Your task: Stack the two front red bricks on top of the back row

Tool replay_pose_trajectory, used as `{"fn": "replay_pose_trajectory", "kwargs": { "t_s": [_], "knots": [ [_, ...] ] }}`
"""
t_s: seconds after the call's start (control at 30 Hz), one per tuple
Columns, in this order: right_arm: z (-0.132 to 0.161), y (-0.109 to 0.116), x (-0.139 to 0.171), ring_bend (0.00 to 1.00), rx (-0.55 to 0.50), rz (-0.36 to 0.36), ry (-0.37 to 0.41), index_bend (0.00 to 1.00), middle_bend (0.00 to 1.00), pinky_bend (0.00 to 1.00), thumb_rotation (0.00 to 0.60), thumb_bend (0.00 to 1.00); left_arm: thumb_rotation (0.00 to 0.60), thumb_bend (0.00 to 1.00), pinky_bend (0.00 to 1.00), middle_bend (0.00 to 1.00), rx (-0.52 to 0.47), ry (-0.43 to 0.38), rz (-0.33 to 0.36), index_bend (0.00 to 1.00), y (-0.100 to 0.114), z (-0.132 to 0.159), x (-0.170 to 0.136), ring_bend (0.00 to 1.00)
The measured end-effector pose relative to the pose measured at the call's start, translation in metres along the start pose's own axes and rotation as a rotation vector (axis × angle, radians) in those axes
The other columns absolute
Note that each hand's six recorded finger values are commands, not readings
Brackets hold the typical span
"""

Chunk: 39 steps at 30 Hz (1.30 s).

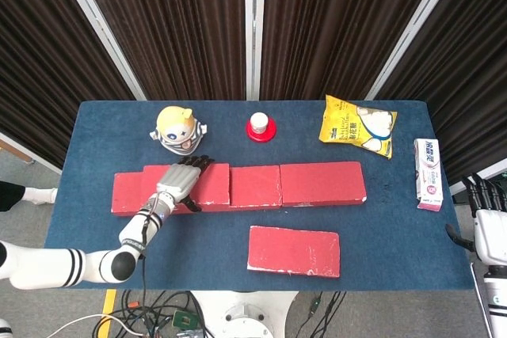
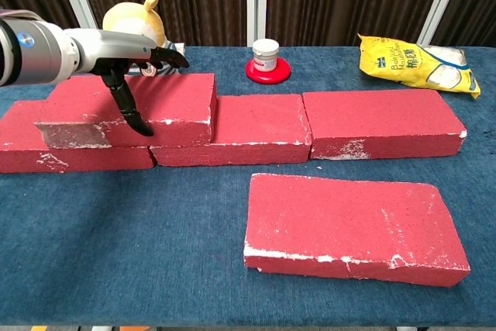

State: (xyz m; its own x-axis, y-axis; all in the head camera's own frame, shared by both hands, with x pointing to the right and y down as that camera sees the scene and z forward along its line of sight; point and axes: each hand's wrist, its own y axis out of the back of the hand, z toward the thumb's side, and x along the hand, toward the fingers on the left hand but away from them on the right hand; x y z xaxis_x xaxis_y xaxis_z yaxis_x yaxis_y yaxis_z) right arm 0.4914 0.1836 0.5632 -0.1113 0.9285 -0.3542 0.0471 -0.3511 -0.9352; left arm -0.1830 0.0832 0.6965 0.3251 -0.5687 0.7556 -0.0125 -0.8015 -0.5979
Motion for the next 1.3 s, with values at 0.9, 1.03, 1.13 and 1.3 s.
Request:
{"fn": "replay_pose_trajectory", "kwargs": {
  "t_s": [0.9,1.03,1.13,1.3],
  "knots": [
    [0.113,-0.018,0.043,0.00,-0.065,0.312,0.359,0.00,0.00,0.00,0.600,0.00,0.600,0.00,0.00,0.00,0.006,0.119,0.280,0.00,0.035,-0.109,-0.150,0.00],
    [0.146,-0.044,0.052,0.00,-0.013,0.407,0.435,0.00,0.00,0.00,0.600,0.00,0.600,0.00,0.00,0.00,-0.021,0.156,0.263,0.00,0.019,-0.134,-0.173,0.00],
    [0.172,-0.064,0.056,0.00,0.008,0.461,0.485,0.00,0.00,0.00,0.600,0.00,0.600,0.00,0.00,0.00,-0.036,0.158,0.223,0.00,0.011,-0.143,-0.178,0.00],
    [0.207,-0.090,0.057,0.00,-0.012,0.486,0.519,0.00,0.00,0.00,0.600,0.00,0.600,0.00,0.00,0.00,-0.025,0.151,0.201,0.00,0.003,-0.157,-0.185,0.00]
  ]
}}
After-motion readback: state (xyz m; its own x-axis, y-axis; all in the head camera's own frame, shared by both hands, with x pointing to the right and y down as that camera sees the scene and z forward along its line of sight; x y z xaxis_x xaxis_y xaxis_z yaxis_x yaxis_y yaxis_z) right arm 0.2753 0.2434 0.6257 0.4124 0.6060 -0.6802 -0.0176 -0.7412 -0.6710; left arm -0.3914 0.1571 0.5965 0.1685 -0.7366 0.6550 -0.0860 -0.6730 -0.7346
